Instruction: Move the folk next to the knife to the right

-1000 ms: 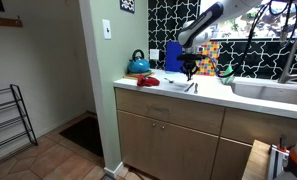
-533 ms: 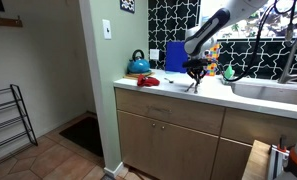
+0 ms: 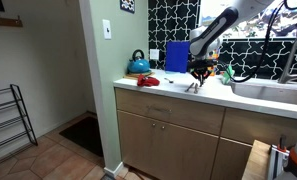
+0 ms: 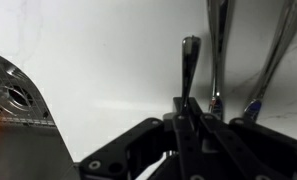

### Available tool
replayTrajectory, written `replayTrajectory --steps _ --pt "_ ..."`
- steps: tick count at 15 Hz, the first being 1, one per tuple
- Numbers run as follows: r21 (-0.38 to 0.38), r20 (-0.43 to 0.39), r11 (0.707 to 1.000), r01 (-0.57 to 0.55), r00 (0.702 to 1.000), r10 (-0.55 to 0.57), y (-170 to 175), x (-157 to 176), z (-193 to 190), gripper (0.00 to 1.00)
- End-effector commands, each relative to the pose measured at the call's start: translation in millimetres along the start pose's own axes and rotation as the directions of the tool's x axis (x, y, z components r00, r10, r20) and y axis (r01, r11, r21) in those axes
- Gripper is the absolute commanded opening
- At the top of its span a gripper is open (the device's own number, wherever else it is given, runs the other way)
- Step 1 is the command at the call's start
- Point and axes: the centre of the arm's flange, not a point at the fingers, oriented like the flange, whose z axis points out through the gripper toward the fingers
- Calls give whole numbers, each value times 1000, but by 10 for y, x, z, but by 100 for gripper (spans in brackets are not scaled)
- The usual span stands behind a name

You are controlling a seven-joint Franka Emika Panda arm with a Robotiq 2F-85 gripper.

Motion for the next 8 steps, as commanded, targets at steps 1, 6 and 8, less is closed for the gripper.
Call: replayTrajectory --steps 1,6,8 --pt "42 -12 999 28 1000 -28 137 -117 153 2" --pt "88 -24 995 44 999 -42 164 -181 297 2" --pt "98 -30 994 57 998 -55 178 -198 335 2"
